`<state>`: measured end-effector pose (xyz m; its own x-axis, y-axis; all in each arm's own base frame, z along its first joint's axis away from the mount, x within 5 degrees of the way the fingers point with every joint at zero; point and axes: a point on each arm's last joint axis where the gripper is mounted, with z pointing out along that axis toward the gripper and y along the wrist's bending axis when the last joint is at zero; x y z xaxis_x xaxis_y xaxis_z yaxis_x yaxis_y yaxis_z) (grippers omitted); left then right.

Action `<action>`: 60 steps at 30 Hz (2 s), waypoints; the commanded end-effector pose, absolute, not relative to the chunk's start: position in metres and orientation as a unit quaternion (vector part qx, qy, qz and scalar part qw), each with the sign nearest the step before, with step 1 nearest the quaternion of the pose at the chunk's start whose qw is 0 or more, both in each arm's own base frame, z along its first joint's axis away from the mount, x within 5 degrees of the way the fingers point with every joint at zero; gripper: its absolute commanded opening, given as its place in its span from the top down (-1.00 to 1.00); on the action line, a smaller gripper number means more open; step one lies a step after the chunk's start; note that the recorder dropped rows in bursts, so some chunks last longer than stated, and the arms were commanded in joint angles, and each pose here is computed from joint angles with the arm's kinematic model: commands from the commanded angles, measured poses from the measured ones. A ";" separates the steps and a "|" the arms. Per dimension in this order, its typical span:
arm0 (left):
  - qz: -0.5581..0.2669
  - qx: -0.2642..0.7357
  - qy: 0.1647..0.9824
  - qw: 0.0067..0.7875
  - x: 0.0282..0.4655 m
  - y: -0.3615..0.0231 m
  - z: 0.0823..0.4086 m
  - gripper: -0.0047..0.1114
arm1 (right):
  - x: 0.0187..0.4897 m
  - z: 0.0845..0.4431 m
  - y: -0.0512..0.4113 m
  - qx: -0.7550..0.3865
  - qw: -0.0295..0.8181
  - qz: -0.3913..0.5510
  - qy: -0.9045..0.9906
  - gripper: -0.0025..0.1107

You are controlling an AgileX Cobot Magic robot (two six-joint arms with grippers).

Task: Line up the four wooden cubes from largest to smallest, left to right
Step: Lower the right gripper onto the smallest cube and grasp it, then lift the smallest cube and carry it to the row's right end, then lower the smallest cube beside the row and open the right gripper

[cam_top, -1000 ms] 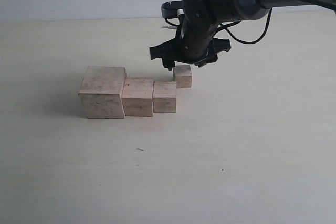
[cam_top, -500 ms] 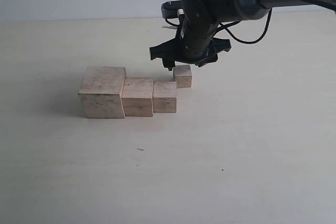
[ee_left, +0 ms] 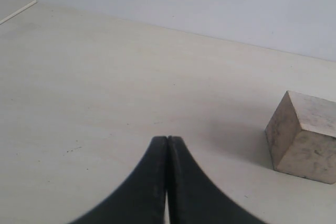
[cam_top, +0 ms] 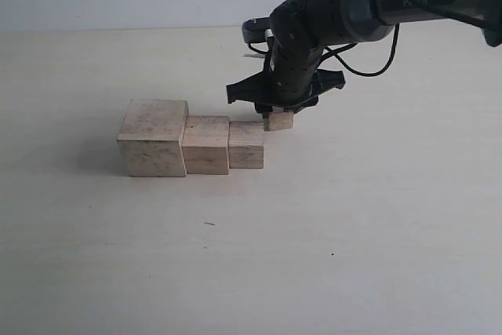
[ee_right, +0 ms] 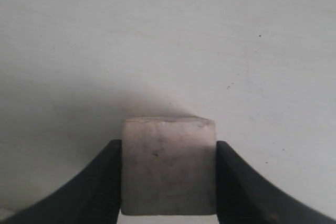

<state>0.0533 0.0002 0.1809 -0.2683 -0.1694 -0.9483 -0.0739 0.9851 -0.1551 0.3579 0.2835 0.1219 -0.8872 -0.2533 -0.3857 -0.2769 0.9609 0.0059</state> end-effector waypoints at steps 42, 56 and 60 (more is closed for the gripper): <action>-0.038 -0.076 0.793 0.604 0.053 0.000 0.181 0.92 | 0.345 0.171 0.231 -0.714 0.067 0.172 0.676 0.96; -0.038 -0.076 0.793 0.604 0.053 0.000 0.181 0.92 | 0.351 0.139 0.237 -0.727 0.068 0.182 0.658 0.96; -0.038 -0.076 0.793 0.604 0.053 0.000 0.181 0.92 | 0.353 0.137 0.238 -0.724 0.078 0.179 0.661 0.96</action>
<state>0.0533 0.0002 0.1809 -0.2683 -0.1694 -0.9483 -0.0739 0.9851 -0.1551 0.3516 0.2357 0.1347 0.0600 -0.9368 -0.3447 -0.9823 -0.1168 0.1465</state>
